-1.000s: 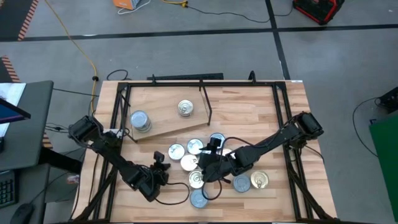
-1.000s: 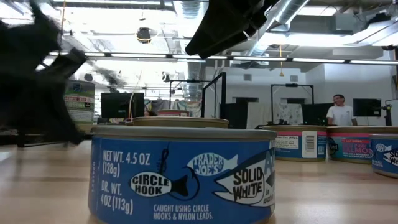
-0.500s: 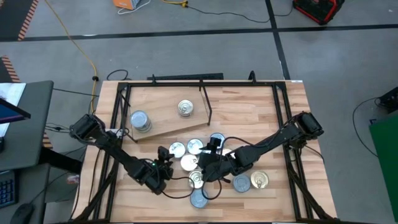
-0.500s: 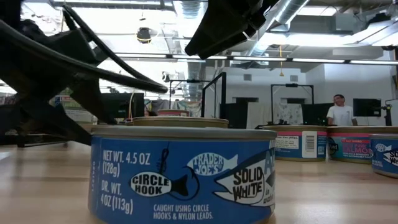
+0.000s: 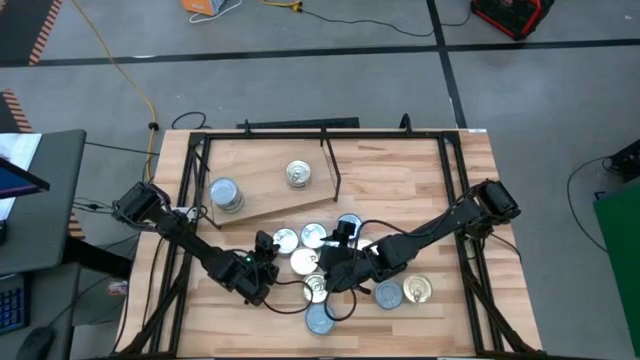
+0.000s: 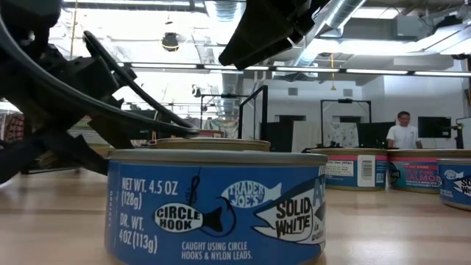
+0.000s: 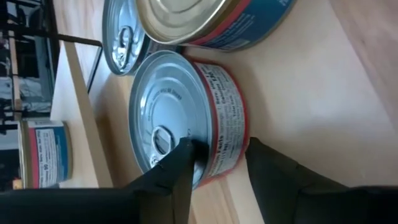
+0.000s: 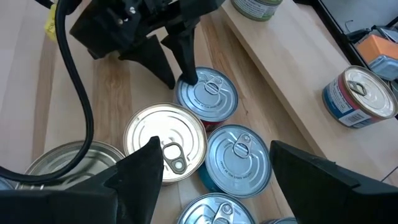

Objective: Stack canned seafood by type on shelf
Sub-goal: Put the red tuna can on the shelf

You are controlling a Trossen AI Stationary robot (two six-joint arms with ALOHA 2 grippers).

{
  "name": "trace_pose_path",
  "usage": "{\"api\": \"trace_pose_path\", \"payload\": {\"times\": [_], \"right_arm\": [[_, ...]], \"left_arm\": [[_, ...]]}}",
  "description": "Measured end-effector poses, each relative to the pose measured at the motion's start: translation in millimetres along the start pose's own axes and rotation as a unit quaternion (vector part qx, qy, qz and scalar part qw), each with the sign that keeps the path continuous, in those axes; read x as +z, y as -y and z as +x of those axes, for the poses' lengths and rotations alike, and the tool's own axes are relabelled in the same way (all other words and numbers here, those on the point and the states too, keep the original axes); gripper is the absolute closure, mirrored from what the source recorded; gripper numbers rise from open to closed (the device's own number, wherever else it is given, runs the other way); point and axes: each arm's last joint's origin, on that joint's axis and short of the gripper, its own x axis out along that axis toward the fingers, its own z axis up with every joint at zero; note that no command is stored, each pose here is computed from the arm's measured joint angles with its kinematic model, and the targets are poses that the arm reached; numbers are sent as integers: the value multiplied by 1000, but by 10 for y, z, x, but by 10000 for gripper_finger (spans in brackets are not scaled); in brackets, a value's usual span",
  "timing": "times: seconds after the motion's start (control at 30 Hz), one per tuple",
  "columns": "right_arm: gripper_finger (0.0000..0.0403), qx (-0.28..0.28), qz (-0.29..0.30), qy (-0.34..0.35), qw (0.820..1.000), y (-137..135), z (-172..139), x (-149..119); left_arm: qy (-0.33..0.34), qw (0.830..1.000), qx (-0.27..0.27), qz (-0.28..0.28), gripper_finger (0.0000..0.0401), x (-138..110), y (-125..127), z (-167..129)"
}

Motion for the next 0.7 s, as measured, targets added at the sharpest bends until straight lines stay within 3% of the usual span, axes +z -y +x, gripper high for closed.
{"api": "trace_pose_path", "payload": {"times": [0.33, 0.53, 0.7], "right_arm": [[78, 0, 0, 0, 1000, 0, 0, 0], [78, 0, 0, 0, 1000, 0, 0, 0], [78, 0, 0, 0, 1000, 0, 0, 1]], "left_arm": [[8, 1000, -20, -20, 388, 18, 7, -9], [7, 997, -68, -32, 400, 11, 63, -22], [6, 997, -61, -45, 401, 5, 61, -26]]}}
